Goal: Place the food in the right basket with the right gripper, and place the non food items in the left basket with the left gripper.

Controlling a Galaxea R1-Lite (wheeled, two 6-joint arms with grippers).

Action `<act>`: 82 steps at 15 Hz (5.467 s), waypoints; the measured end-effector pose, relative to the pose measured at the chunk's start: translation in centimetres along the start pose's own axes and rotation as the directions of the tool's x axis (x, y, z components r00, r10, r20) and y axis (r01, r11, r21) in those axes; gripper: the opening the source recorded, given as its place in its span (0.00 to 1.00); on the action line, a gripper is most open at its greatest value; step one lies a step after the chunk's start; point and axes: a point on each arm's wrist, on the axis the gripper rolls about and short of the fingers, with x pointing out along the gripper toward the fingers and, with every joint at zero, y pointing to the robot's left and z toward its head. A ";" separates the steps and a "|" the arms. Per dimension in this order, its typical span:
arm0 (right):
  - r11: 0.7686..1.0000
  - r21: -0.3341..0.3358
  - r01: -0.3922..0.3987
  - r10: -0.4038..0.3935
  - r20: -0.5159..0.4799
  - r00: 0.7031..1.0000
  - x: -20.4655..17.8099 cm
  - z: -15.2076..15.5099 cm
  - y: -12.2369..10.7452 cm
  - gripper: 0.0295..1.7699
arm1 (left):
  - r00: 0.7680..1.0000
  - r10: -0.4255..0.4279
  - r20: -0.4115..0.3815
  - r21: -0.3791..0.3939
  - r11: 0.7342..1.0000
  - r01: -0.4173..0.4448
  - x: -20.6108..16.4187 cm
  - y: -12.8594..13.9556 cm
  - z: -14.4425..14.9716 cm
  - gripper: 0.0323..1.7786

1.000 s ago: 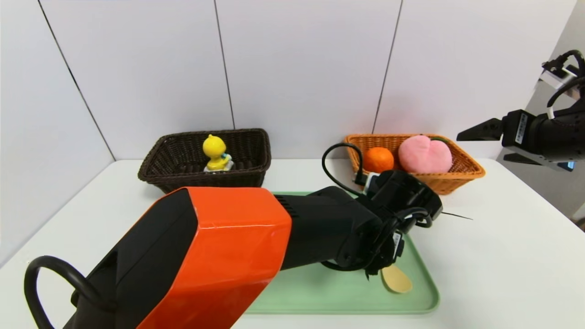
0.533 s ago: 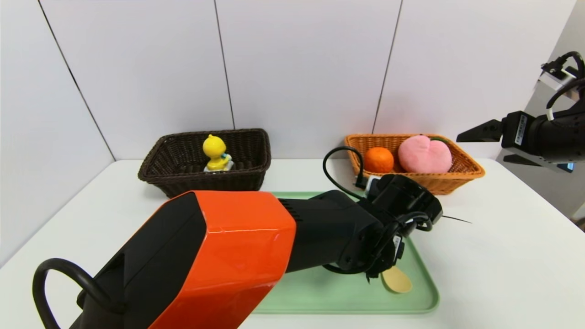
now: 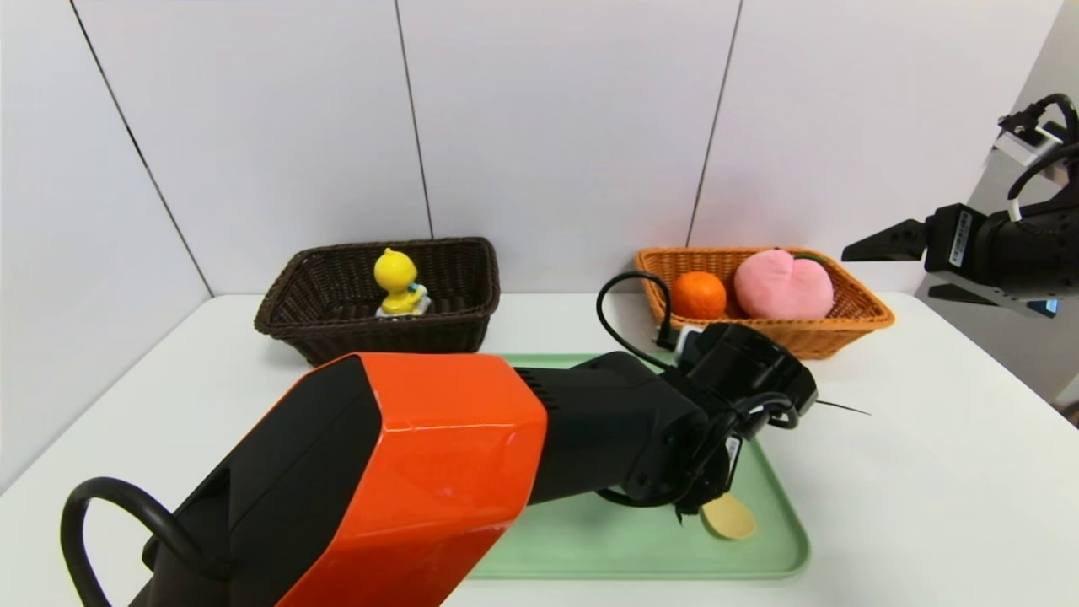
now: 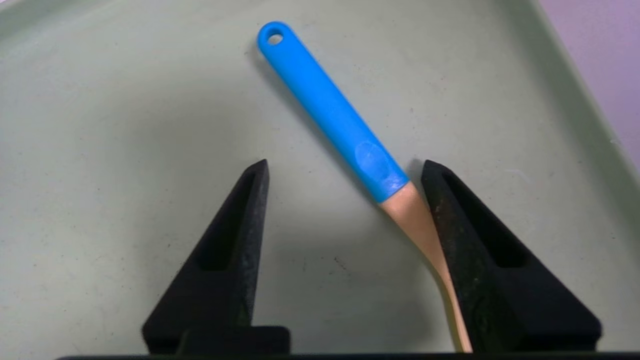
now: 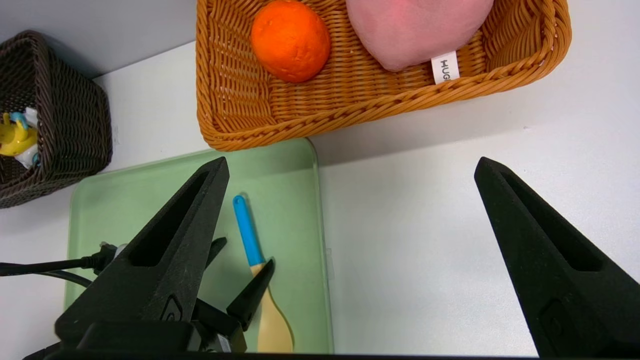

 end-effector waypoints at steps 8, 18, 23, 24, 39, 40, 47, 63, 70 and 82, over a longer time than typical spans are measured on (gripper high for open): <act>1.000 0.000 0.000 0.000 0.000 1.000 0.0 0.0 0.0 0.96 | 1.000 0.000 0.009 -0.005 1.000 0.000 -0.7 0.3 0.5 0.01; 1.000 -0.005 -0.010 0.010 0.002 1.000 -0.1 0.0 0.2 0.96 | 0.993 0.036 0.111 -0.021 0.999 -0.034 -8.3 5.6 5.9 0.01; 1.000 -0.008 -0.012 0.012 0.003 1.000 -0.2 -0.1 0.3 0.96 | 0.965 0.175 0.195 -0.026 0.985 -0.173 -14.2 15.6 10.1 0.01; 1.000 -0.008 -0.012 0.012 0.004 1.000 -0.2 -0.1 0.3 0.96 | 0.958 0.190 0.213 -0.008 0.981 -0.193 -15.2 17.3 10.5 0.01; 1.000 -0.017 -0.011 0.011 0.005 1.000 -0.3 -0.1 0.3 0.96 | 0.990 0.101 0.100 0.747 0.650 -0.142 -14.0 31.9 8.7 0.01; 1.000 -0.017 -0.011 0.011 0.006 1.000 -0.3 -0.1 0.3 0.96 | 0.991 0.104 0.080 0.770 0.625 -0.128 -13.2 32.2 8.4 0.01; 1.000 -0.017 -0.013 0.013 0.003 1.000 -0.3 -0.2 0.4 0.96 | 0.995 0.095 0.023 0.787 0.613 -0.077 -8.7 32.7 7.3 0.01; 1.000 -0.010 -0.006 0.006 -0.001 1.000 -0.5 -0.5 0.2 0.96 | 0.985 0.115 0.127 0.688 0.705 -0.171 -7.9 33.3 8.7 0.71; 0.999 -0.031 -0.040 0.041 0.040 0.998 -2.4 -0.5 0.8 0.96 | 0.922 0.281 0.266 0.109 0.942 -0.318 -16.4 32.8 11.7 0.86; 0.969 -0.248 -0.016 0.055 0.149 0.987 -11.3 -7.2 -0.8 0.96 | 0.921 0.380 -0.087 -0.424 0.823 -0.379 -31.9 29.4 -2.0 0.94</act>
